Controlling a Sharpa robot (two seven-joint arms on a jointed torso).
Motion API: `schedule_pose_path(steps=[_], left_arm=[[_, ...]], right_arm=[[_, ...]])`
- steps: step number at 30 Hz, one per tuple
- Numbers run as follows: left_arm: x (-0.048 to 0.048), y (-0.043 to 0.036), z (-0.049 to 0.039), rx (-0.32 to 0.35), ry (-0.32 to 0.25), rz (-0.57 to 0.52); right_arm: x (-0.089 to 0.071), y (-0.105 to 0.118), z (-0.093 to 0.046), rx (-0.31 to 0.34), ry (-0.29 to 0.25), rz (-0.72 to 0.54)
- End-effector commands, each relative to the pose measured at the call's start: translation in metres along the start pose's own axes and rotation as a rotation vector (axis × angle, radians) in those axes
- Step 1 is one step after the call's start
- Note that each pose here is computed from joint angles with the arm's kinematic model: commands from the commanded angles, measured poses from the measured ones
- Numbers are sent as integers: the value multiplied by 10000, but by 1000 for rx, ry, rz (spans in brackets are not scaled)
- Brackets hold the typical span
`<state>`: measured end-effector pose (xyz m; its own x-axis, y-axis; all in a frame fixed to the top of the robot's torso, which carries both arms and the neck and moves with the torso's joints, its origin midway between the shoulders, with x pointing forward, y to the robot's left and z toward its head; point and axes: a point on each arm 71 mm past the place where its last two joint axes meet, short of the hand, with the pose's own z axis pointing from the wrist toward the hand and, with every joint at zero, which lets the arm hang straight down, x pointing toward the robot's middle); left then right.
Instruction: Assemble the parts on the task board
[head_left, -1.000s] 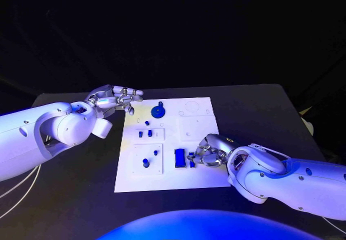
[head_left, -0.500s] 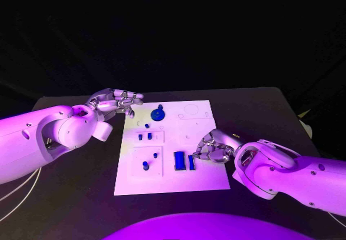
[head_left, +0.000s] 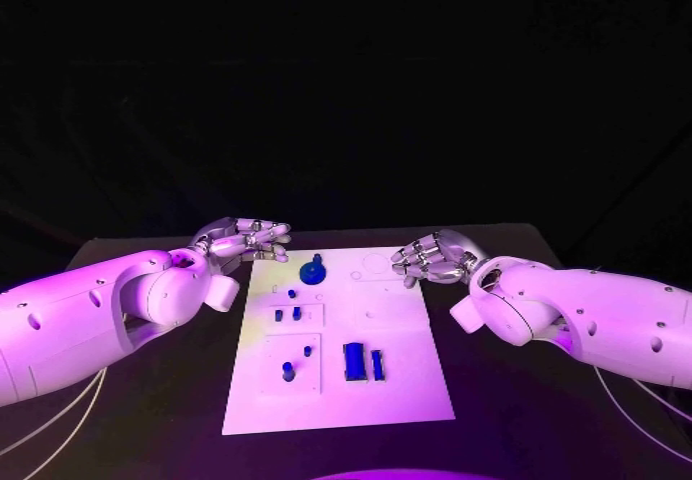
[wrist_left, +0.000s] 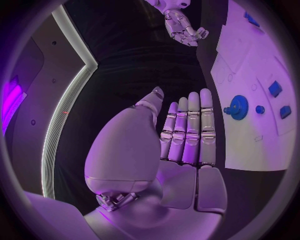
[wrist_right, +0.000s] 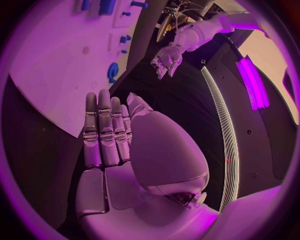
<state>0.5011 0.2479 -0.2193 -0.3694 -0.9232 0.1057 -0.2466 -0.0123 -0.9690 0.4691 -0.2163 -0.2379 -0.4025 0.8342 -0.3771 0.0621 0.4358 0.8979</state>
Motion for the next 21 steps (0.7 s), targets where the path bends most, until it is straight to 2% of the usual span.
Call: schedule_pose_path(steps=[1,6,12,16,17,21], left_arm=[[5,27,97,39,-45,-82],[22,130,210,72,-118,-100],[75,268,299,93,-175,-107],[123,321,324,102,-185,-109],[147,350,325,47,-133,-97],[162,347,315,52,-140,-93]], right_arm=[[-105,40,156,-89,2,237],[-204,27,381,-124,-33,268],[-275,2,546,-147,-71,292],[-308,-14,602,-157,-90,293],[-318,-41,596,-104,-112,241],[-298,-35,580,-108,-121,250]])
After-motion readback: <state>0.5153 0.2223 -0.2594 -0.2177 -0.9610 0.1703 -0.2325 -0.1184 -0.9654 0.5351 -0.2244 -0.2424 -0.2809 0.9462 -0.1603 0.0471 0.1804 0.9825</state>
